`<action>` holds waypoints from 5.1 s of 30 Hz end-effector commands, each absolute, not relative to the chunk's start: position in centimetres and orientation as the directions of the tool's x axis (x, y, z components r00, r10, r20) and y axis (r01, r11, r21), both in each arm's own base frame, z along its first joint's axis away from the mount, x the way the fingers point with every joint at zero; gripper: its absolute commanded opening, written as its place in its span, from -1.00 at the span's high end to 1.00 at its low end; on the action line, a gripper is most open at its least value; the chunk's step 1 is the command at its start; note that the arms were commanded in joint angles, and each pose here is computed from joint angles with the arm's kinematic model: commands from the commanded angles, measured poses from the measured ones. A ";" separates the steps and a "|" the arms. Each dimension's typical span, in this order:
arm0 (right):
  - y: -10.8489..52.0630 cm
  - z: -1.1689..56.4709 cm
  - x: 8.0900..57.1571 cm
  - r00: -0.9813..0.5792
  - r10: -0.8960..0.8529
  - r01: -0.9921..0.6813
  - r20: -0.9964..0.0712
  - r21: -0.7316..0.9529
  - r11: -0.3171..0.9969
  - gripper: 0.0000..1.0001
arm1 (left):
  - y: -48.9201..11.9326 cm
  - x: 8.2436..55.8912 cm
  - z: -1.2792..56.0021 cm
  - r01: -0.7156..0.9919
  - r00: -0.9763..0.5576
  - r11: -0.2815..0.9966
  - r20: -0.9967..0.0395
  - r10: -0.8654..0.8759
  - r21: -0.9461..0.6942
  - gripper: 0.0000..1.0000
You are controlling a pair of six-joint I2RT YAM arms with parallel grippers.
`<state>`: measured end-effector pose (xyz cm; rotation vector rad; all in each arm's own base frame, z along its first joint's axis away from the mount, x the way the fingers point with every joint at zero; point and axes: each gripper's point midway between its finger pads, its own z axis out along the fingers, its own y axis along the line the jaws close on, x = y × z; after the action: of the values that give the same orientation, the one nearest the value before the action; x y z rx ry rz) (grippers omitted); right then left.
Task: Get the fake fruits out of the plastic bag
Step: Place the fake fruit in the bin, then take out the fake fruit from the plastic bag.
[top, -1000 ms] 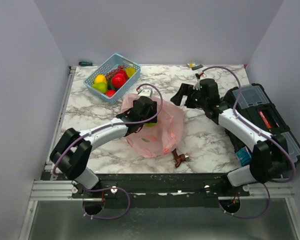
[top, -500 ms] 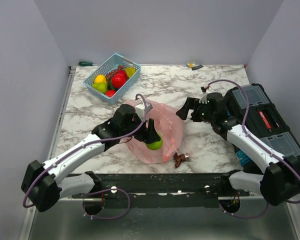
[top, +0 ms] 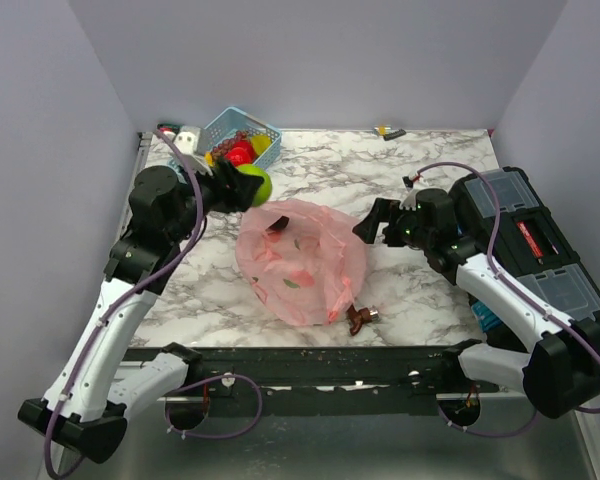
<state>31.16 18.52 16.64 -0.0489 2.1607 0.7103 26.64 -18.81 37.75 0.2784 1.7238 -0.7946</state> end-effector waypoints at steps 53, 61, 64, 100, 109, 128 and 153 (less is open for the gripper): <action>21.3 17.3 29.9 -0.673 0.117 -0.389 -0.730 0.484 0.784 -0.98 | -11.6 34.6 32.7 0.237 -0.426 0.629 -0.661 -0.617 -0.740 -0.83; 23.1 16.9 28.4 -0.659 0.097 -0.369 -0.746 0.433 0.823 -1.00 | -19.4 23.1 32.9 0.626 -0.390 0.598 -0.865 -0.316 -0.501 -0.80; 23.7 16.9 27.6 -0.616 0.110 -0.318 -0.780 0.374 0.872 -1.00 | -21.9 21.1 30.1 0.645 -0.419 0.598 -0.875 -0.243 -0.475 -0.76; 29.9 14.2 25.8 -0.601 0.052 -0.330 -0.798 0.307 0.893 0.83 | -21.1 28.9 14.4 0.069 -0.507 0.897 -0.789 -0.346 -0.437 -0.27; 30.0 16.1 26.0 -0.573 0.094 -0.333 -0.814 0.337 0.881 0.99 | -20.0 35.7 11.9 -0.081 -0.363 0.960 -0.889 -0.280 -0.269 -0.33; 26.9 25.5 39.2 -0.576 0.250 -0.347 -0.779 0.510 0.787 -0.69 | -22.1 37.7 11.5 0.001 -0.388 0.955 -0.880 -0.274 -0.298 -0.36; 39.0 5.1 49.6 -0.934 0.153 -0.254 -0.324 0.900 0.353 -0.21 | -21.9 39.9 8.5 -0.020 -0.492 0.984 -0.855 -0.162 -0.175 -0.49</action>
<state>52.17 37.34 4.83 -0.0503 2.3083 1.4090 39.41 -22.26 9.94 -0.1440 2.0427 -0.2191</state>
